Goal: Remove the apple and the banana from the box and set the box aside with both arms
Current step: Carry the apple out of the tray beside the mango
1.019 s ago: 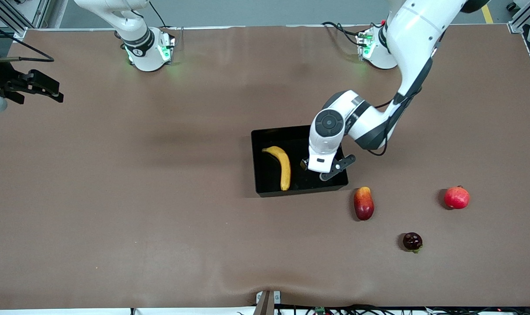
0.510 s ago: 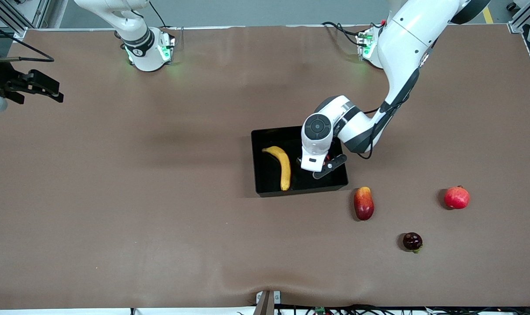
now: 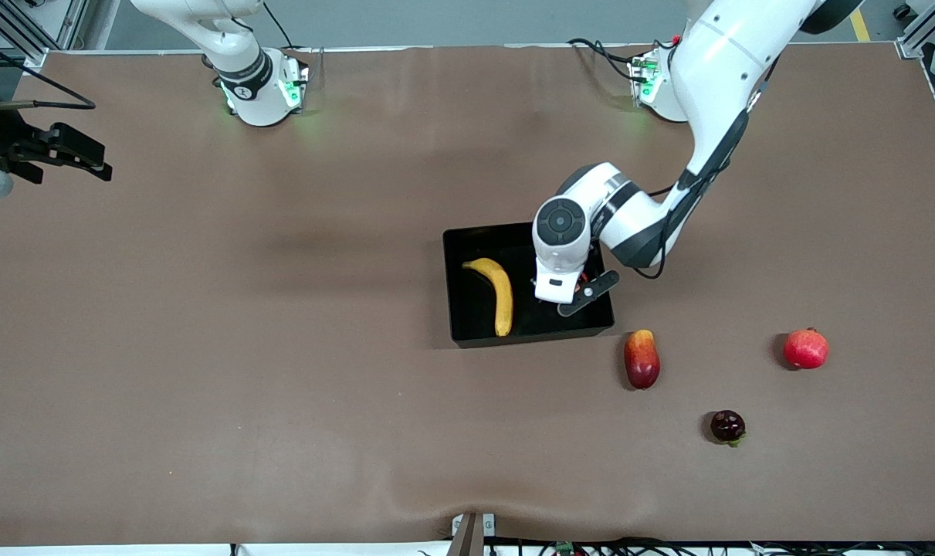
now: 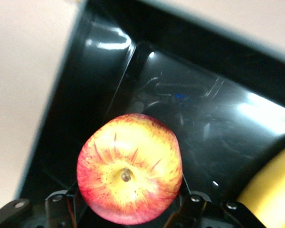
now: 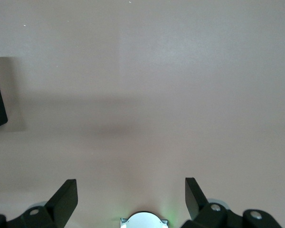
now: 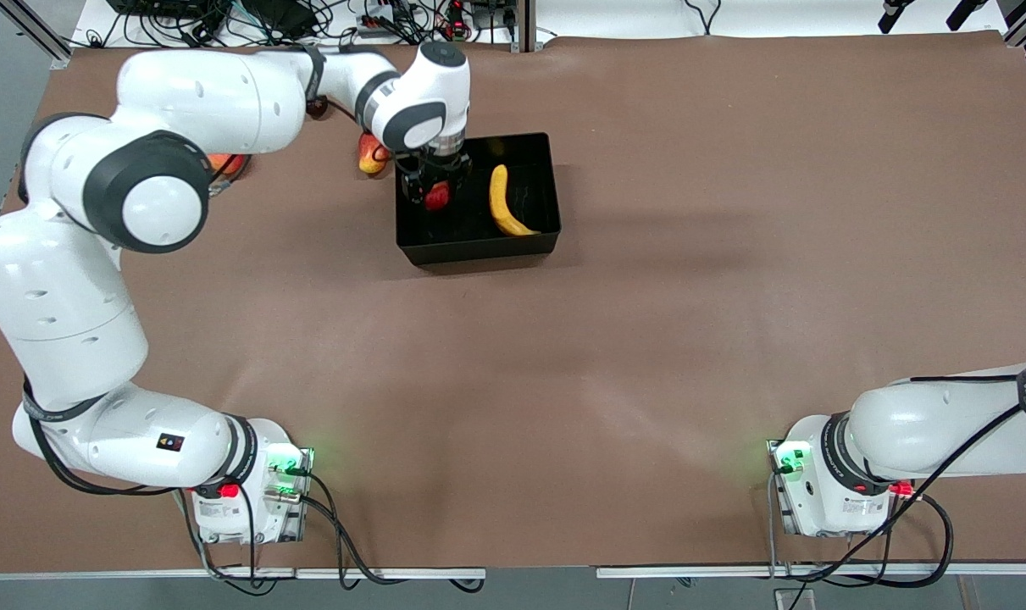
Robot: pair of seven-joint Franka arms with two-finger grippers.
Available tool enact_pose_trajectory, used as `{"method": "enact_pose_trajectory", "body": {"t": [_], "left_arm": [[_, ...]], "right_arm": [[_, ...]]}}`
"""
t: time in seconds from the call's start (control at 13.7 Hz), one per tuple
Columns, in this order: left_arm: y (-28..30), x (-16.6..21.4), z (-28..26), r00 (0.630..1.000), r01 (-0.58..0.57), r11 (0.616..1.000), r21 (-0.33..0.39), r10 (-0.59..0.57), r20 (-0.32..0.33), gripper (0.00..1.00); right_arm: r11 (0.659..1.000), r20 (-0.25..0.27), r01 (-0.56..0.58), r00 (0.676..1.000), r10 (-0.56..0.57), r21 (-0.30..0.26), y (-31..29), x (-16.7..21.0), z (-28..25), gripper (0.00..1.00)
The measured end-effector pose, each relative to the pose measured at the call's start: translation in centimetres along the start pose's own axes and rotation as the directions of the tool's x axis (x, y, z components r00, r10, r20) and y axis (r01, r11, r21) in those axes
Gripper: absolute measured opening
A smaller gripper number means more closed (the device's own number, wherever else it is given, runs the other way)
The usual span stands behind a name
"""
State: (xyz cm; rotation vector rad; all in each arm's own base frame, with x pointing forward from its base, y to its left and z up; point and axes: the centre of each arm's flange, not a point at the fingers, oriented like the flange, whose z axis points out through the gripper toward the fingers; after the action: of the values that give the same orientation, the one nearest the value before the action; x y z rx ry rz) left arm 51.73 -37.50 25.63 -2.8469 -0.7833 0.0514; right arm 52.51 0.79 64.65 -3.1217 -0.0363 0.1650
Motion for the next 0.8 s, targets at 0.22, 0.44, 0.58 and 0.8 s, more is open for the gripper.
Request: {"method": "enact_pose_trajectory", "body": {"t": [0.22, 0.44, 0.58, 0.8], "left_arm": [[-0.2, 0.6, -7.3, 0.998, 0.005, 1.000, -0.027, -0.006, -0.057, 0.72], [-1.6, 5.1, -12.2, 0.996, -0.030, 0.998, -0.061, 0.024, -0.089, 0.72], [-4.4, 10.5, -12.7, 0.994, -0.063, 0.996, -0.061, 0.057, -0.088, 0.72], [-10.0, 18.5, -10.2, 0.994, -0.097, 0.995, -0.034, 0.096, -0.051, 0.72]], "right_arm": [[1.000, 0.000, 0.000, 1.000, 0.000, 0.000, 0.0, 0.0, 0.0, 1.00], [1.000, 0.000, 0.000, 1.000, 0.000, 0.000, 0.0, 0.0, 0.0, 1.00], [1.000, 0.000, 0.000, 1.000, 0.000, 0.000, 0.0, 0.0, 0.0, 1.00], [1.000, 0.000, 0.000, 1.000, 0.000, 0.000, 0.0, 0.0, 0.0, 1.00]]}}
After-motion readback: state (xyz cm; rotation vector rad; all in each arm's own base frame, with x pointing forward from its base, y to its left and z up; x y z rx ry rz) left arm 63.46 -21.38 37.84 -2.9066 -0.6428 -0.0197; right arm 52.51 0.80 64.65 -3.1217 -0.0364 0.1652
